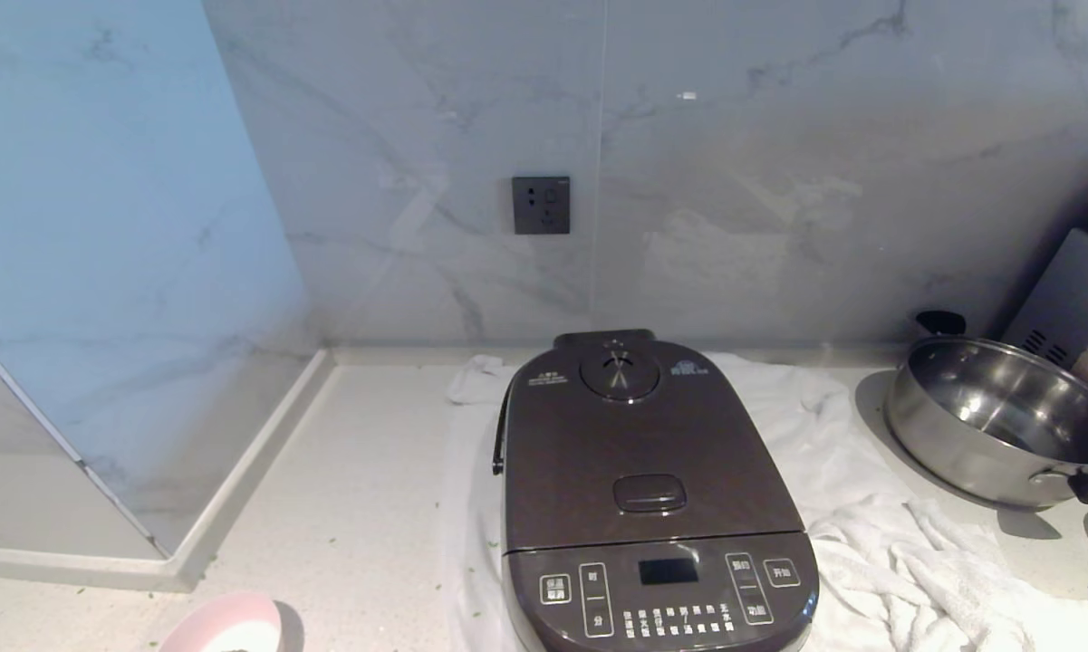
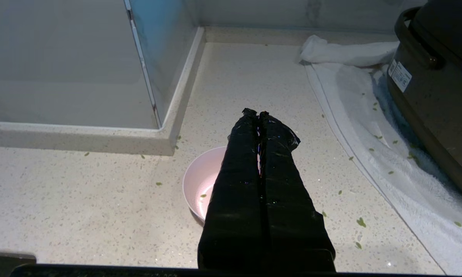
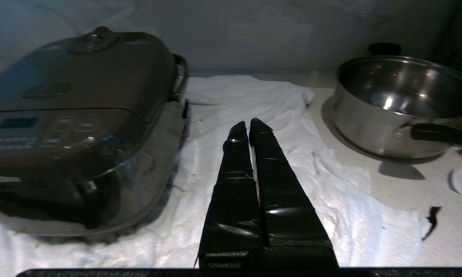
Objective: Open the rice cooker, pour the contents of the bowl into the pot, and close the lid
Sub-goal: Open the rice cooker
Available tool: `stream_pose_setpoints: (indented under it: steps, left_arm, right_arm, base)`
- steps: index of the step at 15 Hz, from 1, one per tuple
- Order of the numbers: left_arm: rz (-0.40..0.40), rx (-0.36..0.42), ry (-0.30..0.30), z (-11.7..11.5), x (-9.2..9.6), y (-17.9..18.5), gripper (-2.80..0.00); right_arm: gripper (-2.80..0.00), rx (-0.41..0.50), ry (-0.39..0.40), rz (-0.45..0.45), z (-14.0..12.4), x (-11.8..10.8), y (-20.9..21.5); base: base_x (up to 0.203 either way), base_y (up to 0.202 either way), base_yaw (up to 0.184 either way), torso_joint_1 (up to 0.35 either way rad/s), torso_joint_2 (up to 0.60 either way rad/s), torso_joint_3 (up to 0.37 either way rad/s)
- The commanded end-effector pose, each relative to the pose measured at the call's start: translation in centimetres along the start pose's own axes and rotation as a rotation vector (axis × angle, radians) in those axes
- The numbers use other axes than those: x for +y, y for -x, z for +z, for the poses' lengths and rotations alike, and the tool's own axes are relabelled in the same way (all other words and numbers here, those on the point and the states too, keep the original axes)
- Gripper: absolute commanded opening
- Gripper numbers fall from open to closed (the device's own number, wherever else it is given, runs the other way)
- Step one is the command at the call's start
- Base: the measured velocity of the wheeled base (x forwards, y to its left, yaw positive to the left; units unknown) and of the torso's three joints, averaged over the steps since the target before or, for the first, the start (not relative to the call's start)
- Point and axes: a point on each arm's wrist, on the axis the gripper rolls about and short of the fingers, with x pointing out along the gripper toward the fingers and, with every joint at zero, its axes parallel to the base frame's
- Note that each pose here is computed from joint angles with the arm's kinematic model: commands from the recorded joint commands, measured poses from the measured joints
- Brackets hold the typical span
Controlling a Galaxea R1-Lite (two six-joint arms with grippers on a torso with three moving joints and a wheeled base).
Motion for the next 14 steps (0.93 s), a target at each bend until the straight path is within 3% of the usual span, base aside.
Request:
stream_pose_setpoints:
  steps: [1, 7, 9, 11, 14]
  left_arm:
    - [0.0, 0.001, 0.0, 0.0, 0.0, 0.0, -2.8]
    - [-0.001, 0.001, 0.0, 0.0, 0.0, 0.0, -2.8]
    - [-0.001, 0.001, 0.0, 0.0, 0.0, 0.0, -2.8]
    - [0.0, 0.001, 0.0, 0.0, 0.0, 0.0, -2.8]
    - [-0.001, 0.001, 0.0, 0.0, 0.0, 0.0, -2.8]
  right_arm:
    - [-2.8, 0.052, -0.016, 0.043, 2.4, 0.1, -0.9]
    - [-2.8, 0.266, -0.079, 0.24, 8.7, 0.1, -7.9]
    - [-2.8, 0.319, -0.136, 0.328, 10.6, 0.3, -11.2]
    - [-2.8, 0.402, -0.184, 0.453, 11.2, 1.5, -14.1]
    - [-2.8, 0.512, -0.154, 0.449, 10.5, 4.4, -16.9]
  base:
    - [0.0, 0.0, 0.0, 0.0, 0.0, 0.0]
    - [0.0, 0.0, 0.0, 0.0, 0.0, 0.0]
    - [0.0, 0.0, 0.0, 0.0, 0.0, 0.0]
    - [0.0, 0.0, 0.0, 0.0, 0.0, 0.0]
    - [0.0, 0.0, 0.0, 0.0, 0.0, 0.0]
